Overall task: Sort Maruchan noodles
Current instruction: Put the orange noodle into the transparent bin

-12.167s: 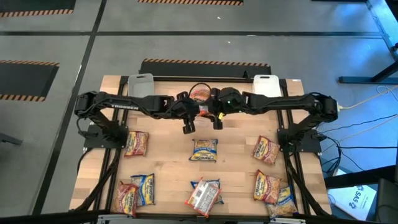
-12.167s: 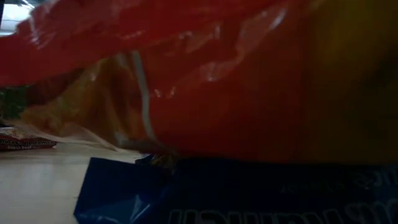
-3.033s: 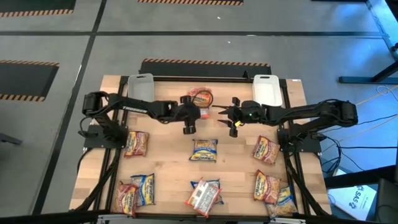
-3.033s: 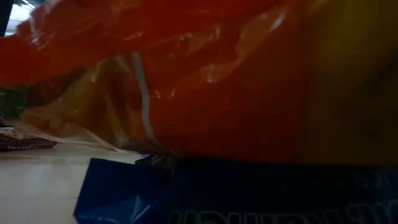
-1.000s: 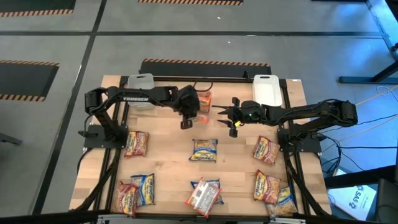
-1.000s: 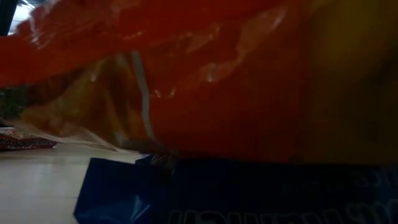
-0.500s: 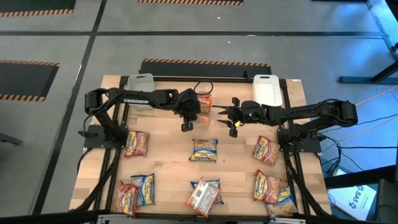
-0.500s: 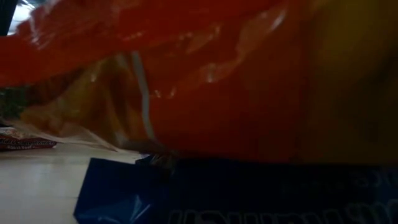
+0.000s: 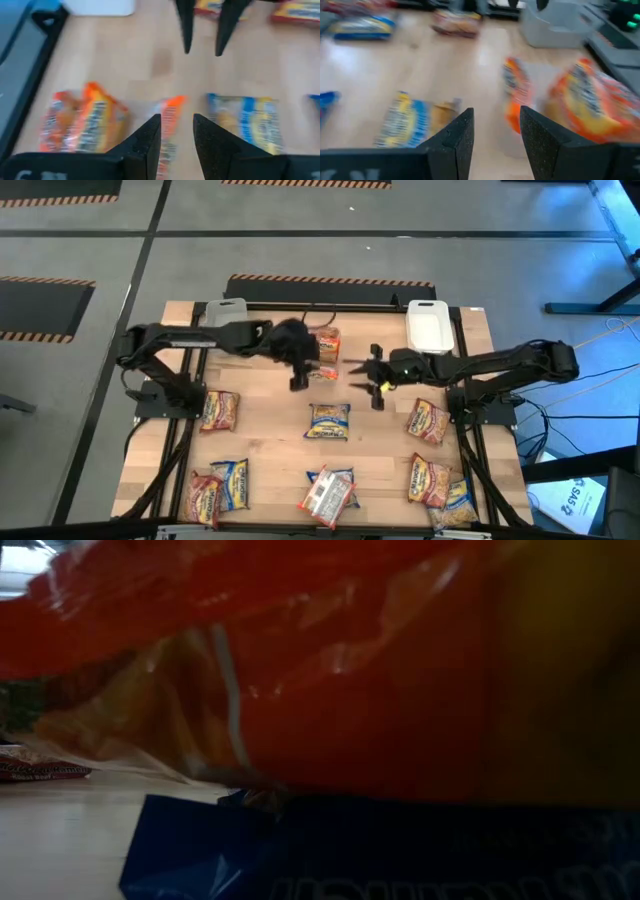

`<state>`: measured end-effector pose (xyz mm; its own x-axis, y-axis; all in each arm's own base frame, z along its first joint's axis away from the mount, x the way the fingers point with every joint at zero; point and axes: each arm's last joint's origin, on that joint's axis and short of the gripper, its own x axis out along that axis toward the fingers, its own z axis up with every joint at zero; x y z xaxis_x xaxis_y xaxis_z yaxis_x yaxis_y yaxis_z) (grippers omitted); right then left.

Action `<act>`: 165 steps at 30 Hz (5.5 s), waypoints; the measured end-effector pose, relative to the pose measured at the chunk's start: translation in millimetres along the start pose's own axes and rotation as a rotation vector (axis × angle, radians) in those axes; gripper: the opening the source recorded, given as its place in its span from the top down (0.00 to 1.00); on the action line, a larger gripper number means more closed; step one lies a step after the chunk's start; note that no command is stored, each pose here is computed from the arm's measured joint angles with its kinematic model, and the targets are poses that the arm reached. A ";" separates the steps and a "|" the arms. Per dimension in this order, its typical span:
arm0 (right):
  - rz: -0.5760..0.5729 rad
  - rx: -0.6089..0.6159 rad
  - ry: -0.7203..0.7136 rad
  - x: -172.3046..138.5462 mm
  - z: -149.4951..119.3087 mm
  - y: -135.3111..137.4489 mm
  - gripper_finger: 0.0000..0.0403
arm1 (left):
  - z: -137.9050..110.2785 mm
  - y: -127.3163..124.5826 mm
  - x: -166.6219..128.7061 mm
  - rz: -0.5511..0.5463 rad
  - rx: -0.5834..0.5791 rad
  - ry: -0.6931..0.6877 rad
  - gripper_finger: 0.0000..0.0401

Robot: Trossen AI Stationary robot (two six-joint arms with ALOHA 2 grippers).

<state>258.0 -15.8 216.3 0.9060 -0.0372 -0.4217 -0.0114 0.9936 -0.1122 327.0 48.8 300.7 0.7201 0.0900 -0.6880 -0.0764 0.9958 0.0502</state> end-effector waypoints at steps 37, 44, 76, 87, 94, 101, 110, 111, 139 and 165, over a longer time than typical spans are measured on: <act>0.508 0.123 0.025 30.4 19.2 212.5 0.62 | -132.3 -261.8 57.3 -0.259 -0.236 -0.258 0.82; 0.521 -0.002 0.003 45.5 27.6 246.6 0.49 | -141.9 -278.5 87.6 -0.284 -0.240 -0.259 0.82; 0.306 -0.545 0.137 63.8 13.2 270.1 0.71 | -153.0 -276.5 103.5 -0.218 -0.268 -0.223 0.82; 0.306 -0.512 0.114 56.9 22.9 267.1 0.87 | -135.9 -272.6 75.2 -0.229 -0.231 -0.212 0.82; 0.259 -0.466 0.051 30.5 55.6 249.9 0.86 | -126.4 -256.7 35.5 -0.075 -0.219 -0.172 0.82; 0.168 -0.375 0.103 11.4 82.2 202.9 0.87 | -120.5 -254.3 17.2 0.003 -0.195 -0.241 0.82; 0.026 -0.270 0.180 19.0 101.8 108.0 0.86 | -126.7 -241.0 21.8 0.144 0.001 -0.171 0.82; 0.013 -0.264 0.185 20.0 103.2 95.8 0.86 | -128.3 -237.7 22.6 0.174 0.017 -0.155 0.82; -0.013 0.253 0.181 59.0 53.7 -101.9 0.86 | -124.2 -141.6 -5.3 0.268 -0.090 -0.103 0.83; -0.041 0.307 0.125 84.4 -6.8 -94.3 0.86 | -132.5 -143.1 -2.8 0.227 -0.144 -0.134 0.83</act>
<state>332.7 -113.4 185.2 0.8437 -0.0716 -0.5319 0.1693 0.9760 0.1372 244.6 -96.1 199.5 0.7571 0.3214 -0.5688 -0.3363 0.9381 0.0824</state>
